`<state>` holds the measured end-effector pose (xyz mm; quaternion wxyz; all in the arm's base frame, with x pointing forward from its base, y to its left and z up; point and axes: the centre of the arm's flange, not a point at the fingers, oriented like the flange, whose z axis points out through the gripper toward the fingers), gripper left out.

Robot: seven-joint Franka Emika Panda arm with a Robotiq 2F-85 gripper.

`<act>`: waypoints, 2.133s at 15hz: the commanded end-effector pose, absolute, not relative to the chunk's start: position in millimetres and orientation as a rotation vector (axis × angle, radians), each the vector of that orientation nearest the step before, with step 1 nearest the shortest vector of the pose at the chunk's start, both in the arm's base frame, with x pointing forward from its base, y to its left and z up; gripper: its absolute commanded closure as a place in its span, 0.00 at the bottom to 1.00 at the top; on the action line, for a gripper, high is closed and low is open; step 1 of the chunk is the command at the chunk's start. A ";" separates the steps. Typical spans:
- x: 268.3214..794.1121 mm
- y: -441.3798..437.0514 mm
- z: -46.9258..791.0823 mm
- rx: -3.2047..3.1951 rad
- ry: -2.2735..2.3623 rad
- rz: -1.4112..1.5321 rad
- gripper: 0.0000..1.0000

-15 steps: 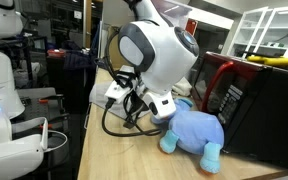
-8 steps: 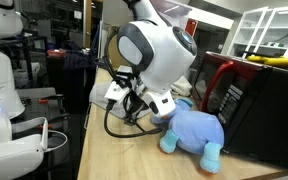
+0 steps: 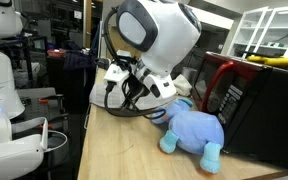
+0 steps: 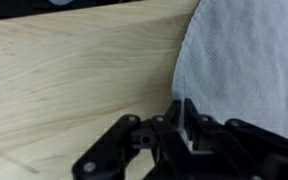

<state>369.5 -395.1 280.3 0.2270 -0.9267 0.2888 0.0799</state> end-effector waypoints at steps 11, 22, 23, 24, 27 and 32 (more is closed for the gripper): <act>439.9 -343.7 337.2 -2.431 1.367 0.668 0.98; 502.1 -288.9 332.5 -2.162 1.764 0.766 0.98; 509.9 -283.1 332.4 -2.120 1.779 0.744 0.98; 516.6 -277.7 333.3 -2.081 1.790 0.720 0.98; 534.0 -263.6 336.1 -1.993 1.814 0.655 0.98; 567.1 -258.4 334.7 -1.891 1.886 0.537 0.98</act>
